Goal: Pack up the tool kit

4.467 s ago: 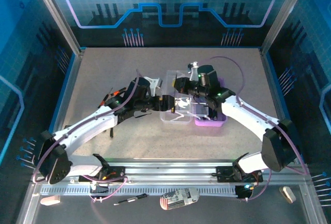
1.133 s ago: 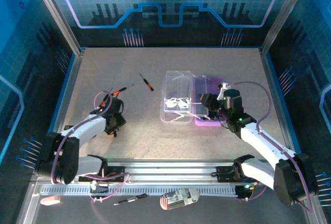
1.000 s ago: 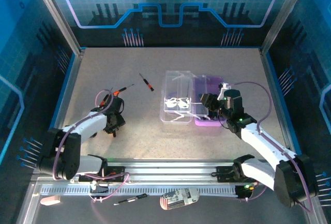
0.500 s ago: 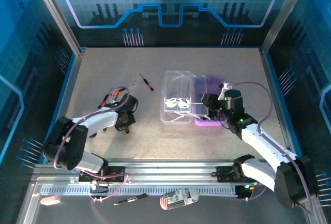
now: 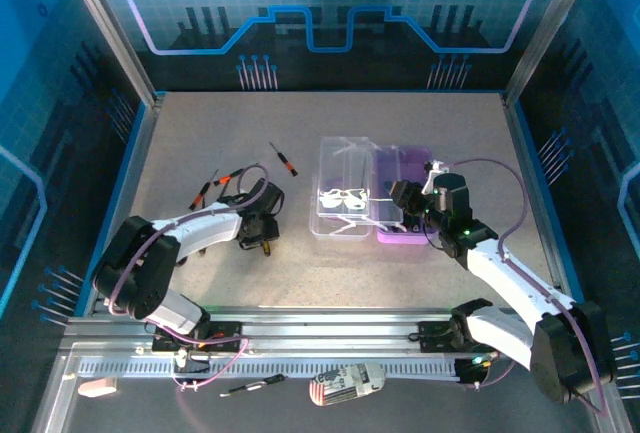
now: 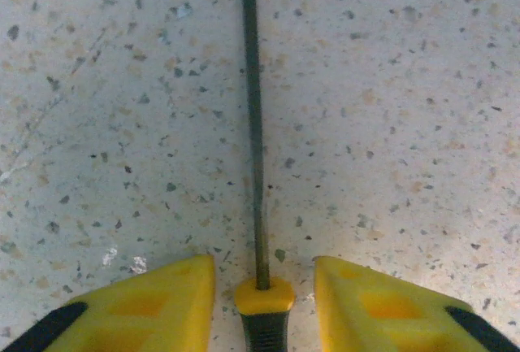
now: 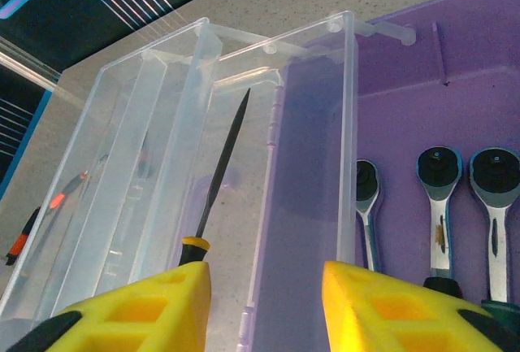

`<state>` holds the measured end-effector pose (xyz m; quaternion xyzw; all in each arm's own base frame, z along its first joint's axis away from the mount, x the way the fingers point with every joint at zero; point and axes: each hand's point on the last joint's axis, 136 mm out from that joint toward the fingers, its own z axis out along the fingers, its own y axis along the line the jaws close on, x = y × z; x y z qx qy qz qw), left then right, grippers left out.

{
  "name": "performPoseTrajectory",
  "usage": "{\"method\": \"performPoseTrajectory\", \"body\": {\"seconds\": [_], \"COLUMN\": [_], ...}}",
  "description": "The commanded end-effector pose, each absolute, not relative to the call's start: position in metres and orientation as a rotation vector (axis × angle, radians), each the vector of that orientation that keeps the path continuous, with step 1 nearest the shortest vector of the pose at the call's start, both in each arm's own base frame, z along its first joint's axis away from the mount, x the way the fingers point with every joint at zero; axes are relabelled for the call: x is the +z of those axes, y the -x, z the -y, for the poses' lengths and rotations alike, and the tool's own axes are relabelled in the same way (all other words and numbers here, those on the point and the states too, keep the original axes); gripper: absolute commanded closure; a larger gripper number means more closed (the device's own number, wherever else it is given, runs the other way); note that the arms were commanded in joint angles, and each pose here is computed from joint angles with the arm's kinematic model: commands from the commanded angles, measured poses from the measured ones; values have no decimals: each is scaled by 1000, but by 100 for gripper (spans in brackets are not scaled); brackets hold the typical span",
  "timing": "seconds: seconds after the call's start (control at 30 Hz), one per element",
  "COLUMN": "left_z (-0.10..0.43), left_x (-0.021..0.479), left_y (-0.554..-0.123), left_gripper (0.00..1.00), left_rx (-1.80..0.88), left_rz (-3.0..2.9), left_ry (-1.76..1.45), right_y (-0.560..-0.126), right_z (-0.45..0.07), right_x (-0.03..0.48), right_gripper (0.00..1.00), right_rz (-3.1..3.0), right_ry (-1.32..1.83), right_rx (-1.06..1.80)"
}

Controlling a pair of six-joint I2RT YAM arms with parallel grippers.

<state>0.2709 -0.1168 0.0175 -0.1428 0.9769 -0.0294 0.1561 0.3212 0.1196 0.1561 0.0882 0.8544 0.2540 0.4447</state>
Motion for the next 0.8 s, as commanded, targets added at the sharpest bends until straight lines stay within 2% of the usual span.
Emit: {"method": "performPoseTrajectory", "body": {"seconds": [0.0, 0.13, 0.23, 0.47, 0.7, 0.77], "left_z": [119, 120, 127, 126, 126, 125], "left_x": [27, 27, 20, 5, 5, 5], "left_y": [-260, -247, -236, -231, -230, -231], "left_gripper": [55, 53, 56, 74, 82, 88], "left_rx": [-78, -91, -119, -91, -91, -86], "left_rz": [-2853, -2905, -2948, -2974, -2977, -2967], "left_ry": [351, 344, 338, 332, 305, 302], "right_y": [-322, -322, -322, -321, -320, -320], "right_z": [-120, -121, -122, -122, -120, -120], "right_x": [163, 162, 161, 165, 171, 174], "right_gripper": [59, 59, 59, 59, 59, 58], "right_rz": [-2103, -2108, -2113, -2104, -2089, -2088], "right_ry": [-216, -215, -213, -212, -211, -210], "right_rx": [615, 619, 626, 628, 627, 626]}}
